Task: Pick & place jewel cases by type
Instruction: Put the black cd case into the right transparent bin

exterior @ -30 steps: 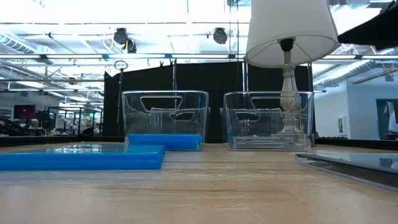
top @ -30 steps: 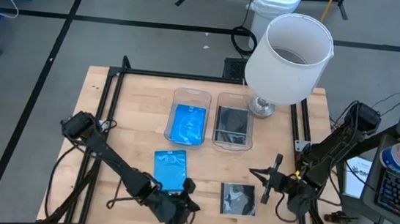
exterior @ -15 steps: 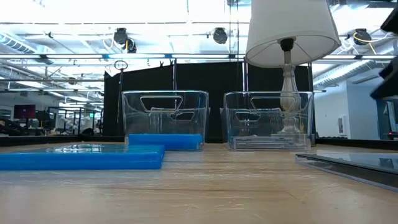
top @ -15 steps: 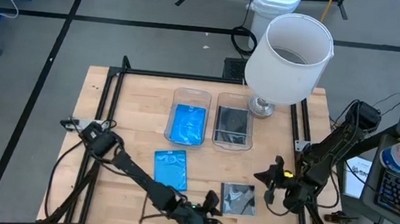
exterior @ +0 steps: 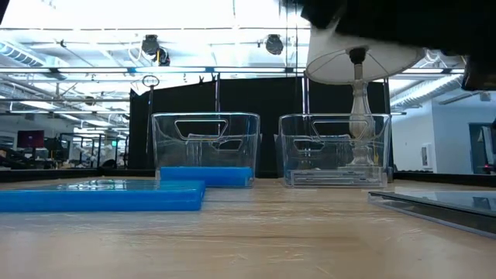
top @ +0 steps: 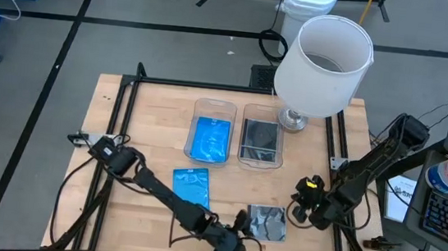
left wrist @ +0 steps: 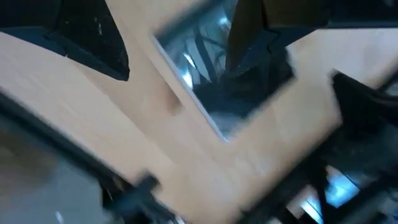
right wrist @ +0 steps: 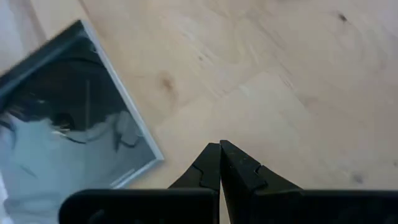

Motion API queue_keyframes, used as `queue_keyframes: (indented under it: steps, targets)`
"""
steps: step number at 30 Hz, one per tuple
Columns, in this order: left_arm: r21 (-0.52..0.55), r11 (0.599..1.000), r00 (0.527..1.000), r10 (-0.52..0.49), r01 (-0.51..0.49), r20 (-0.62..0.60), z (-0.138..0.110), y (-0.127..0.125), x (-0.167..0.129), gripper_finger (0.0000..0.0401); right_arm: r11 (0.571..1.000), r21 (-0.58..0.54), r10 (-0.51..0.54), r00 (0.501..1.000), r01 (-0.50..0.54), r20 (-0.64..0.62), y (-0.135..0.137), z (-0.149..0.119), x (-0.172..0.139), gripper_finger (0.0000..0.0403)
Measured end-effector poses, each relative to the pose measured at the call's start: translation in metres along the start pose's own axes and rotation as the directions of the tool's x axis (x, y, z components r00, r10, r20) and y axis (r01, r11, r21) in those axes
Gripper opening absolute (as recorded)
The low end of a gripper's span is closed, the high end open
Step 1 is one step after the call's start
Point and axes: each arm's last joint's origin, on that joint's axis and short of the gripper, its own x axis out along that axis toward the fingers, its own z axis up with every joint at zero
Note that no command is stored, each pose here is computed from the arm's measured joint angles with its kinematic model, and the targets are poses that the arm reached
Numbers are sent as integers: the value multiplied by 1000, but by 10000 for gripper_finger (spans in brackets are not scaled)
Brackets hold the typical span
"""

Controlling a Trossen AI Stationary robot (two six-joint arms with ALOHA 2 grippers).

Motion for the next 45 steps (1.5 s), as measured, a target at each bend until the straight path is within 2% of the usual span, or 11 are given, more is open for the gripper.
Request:
queue_keyframes:
  steps: [3,8,15,23,29,33,36,41,45]
  targets:
    - [22,999,999,-24,24,-34,-12,-7,12,275,1000,8,1,999,0,-34,0,0,1,0]
    - [129,991,996,-23,35,-87,-25,-16,23,275,1000,11,7,997,-6,-77,0,-1,2,0]
    - [119,992,995,-18,30,-99,-33,-9,31,270,1000,-10,8,995,-9,-99,5,-3,10,0]
    - [155,988,994,7,9,-106,-43,-10,43,269,998,-23,-56,987,53,-150,10,-8,35,0]
    - [164,986,991,48,-27,-126,-45,-10,43,258,1000,13,20,989,-18,-148,18,-9,37,0]
    - [170,985,989,68,-45,-135,-45,-9,43,252,996,-13,82,988,-84,-132,24,-7,37,0]
    - [166,984,985,92,-67,-144,-46,-8,44,248,995,-14,94,986,-96,-135,25,-7,37,0]
    - [196,965,961,209,-173,-182,-48,-1,44,250,990,-23,132,981,-137,-144,29,-7,37,0]
    - [184,965,955,224,-189,-196,-50,1,44,250,984,-46,165,974,-174,-153,32,-7,37,0]
